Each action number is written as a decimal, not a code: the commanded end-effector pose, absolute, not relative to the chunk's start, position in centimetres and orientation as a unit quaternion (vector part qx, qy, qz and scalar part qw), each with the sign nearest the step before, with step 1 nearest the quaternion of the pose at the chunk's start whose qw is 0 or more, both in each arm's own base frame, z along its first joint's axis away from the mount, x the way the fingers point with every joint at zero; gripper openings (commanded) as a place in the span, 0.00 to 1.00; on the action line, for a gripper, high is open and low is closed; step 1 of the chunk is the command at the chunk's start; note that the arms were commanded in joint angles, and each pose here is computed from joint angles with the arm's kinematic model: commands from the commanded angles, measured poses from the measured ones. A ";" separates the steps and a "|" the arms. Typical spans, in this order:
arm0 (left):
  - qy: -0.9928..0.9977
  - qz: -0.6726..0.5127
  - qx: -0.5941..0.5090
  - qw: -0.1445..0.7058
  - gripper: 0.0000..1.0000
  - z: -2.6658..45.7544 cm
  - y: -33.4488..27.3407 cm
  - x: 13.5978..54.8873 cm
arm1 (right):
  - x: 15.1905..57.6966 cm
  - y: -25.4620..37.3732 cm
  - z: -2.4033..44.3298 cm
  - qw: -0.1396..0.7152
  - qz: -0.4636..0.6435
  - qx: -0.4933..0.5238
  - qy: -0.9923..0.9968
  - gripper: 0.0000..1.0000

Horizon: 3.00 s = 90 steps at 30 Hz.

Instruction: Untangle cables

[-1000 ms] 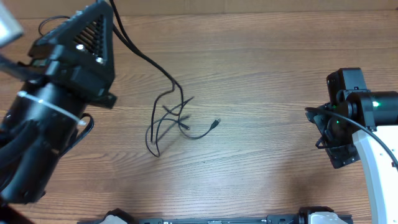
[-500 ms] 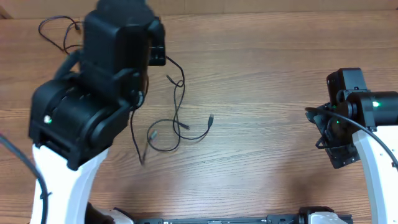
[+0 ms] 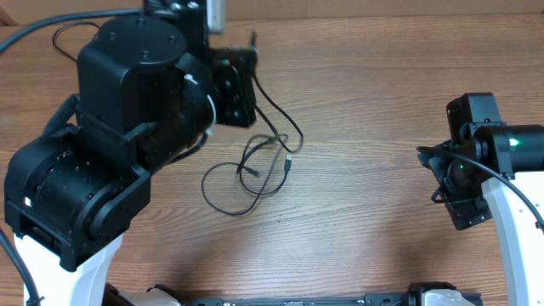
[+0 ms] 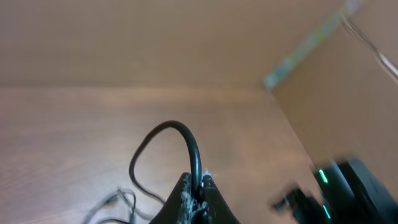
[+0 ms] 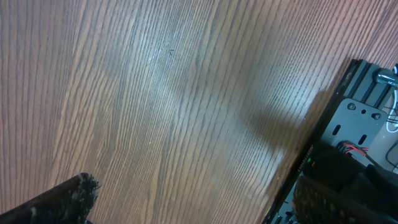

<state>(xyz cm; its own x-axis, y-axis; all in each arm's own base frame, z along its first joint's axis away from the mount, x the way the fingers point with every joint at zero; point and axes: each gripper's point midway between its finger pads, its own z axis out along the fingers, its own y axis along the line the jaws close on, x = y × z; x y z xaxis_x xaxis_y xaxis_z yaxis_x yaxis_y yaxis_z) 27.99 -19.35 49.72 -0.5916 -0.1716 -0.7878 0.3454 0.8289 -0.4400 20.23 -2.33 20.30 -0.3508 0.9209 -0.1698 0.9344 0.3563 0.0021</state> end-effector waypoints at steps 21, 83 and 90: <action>0.723 -0.504 -0.019 0.472 0.04 60.1 -19.0 22.2 | 20.4 -2.4 21.2 0.087 -0.037 0.570 0.816 1.00; 0.760 -0.338 0.003 0.554 0.04 57.2 -17.6 27.0 | 20.4 -2.4 21.2 0.088 -0.037 0.570 0.816 1.00; 0.770 -0.244 -0.074 0.585 0.04 56.1 -13.5 28.4 | 20.4 -2.4 21.2 0.087 -0.037 0.570 0.816 1.00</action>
<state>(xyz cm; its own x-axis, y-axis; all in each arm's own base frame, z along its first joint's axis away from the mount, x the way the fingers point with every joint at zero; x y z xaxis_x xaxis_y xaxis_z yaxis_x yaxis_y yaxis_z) 27.09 -15.39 55.78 -0.3858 -0.3841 -0.8389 0.2686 0.8231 -0.5004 20.23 -2.33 20.30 -0.3508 0.9210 -0.1695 0.9344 0.3563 0.0022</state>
